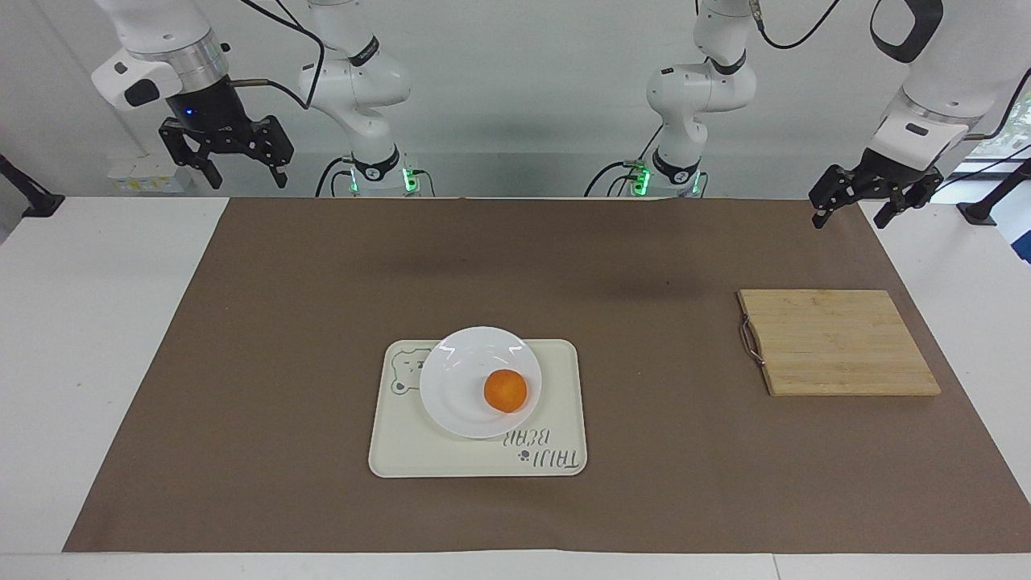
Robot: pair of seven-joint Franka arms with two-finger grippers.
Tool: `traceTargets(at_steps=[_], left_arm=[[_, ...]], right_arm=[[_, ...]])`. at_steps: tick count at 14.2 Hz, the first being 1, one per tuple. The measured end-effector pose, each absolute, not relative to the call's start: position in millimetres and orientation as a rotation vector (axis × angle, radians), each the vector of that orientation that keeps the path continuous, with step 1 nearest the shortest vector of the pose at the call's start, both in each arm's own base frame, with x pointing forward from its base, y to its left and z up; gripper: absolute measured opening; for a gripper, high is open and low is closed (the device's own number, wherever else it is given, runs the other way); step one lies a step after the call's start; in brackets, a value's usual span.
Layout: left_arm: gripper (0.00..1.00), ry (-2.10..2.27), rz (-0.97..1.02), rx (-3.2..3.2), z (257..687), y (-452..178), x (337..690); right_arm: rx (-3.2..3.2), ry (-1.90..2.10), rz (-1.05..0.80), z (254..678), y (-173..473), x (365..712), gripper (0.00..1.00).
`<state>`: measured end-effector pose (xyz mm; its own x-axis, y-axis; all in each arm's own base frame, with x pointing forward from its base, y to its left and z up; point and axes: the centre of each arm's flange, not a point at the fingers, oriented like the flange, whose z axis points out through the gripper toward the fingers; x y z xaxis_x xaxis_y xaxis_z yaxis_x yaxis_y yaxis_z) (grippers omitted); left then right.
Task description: Place orange and plate with both arms
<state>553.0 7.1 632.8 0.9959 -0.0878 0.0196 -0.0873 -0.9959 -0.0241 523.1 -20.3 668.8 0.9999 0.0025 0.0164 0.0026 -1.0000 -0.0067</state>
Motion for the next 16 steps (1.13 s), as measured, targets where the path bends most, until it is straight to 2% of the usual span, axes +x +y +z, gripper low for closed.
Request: traceTargets(at_steps=[16], left_arm=[[1.00, 0.137, -0.032, -3.115, 632.8, 7.1, 553.0]], right_arm=[[-3.123, -0.016, -0.001, 668.2, -15.6, 520.9, 1.00]])
